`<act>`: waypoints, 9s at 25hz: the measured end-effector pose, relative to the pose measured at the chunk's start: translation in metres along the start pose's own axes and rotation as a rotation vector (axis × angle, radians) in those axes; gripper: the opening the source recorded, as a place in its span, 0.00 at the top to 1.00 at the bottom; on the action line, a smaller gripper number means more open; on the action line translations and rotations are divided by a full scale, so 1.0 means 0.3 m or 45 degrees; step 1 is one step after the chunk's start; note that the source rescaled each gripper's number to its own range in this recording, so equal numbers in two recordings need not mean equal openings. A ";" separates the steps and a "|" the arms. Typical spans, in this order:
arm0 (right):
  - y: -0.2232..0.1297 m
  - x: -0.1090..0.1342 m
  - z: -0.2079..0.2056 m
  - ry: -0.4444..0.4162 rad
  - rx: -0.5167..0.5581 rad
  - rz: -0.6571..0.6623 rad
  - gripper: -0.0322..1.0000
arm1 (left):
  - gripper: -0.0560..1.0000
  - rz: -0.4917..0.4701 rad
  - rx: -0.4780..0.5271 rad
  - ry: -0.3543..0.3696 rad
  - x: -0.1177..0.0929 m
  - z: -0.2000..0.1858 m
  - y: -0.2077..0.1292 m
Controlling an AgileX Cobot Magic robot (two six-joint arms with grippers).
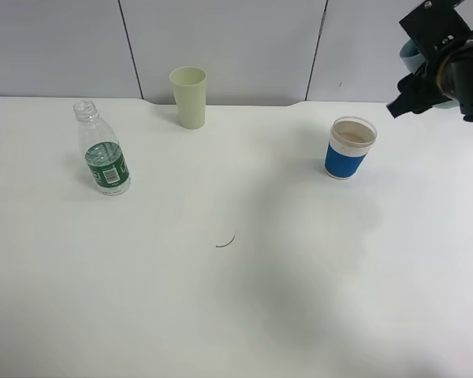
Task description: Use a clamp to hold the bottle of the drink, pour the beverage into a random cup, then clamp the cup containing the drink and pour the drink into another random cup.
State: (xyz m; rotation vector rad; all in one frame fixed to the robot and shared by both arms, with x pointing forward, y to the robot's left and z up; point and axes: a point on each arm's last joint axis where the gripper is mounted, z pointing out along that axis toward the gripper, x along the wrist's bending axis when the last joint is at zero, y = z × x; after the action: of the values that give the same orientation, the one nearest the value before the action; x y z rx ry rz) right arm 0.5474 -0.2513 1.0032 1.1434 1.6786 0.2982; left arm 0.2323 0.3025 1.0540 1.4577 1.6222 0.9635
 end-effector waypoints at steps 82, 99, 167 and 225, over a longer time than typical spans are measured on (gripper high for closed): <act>-0.185 0.811 -0.222 1.346 -0.669 0.080 0.97 | 0.00 0.000 0.000 0.000 0.000 0.000 0.000; -0.200 0.815 -0.216 1.349 -0.597 0.091 0.97 | 0.00 0.000 0.000 0.000 0.000 0.000 0.000; 0.056 0.137 -0.320 0.718 -0.753 0.185 0.47 | 0.00 -0.003 0.000 0.000 0.000 0.000 0.000; -0.496 -0.293 -0.952 0.178 -0.306 0.599 0.47 | 0.00 0.000 0.000 0.000 0.000 0.000 0.000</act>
State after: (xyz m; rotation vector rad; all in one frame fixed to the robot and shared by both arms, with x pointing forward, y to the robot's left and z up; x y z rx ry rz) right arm 0.2274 -0.3065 1.0808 1.3458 1.4260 0.8689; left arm 0.2323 0.3025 1.0540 1.4573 1.6225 0.9632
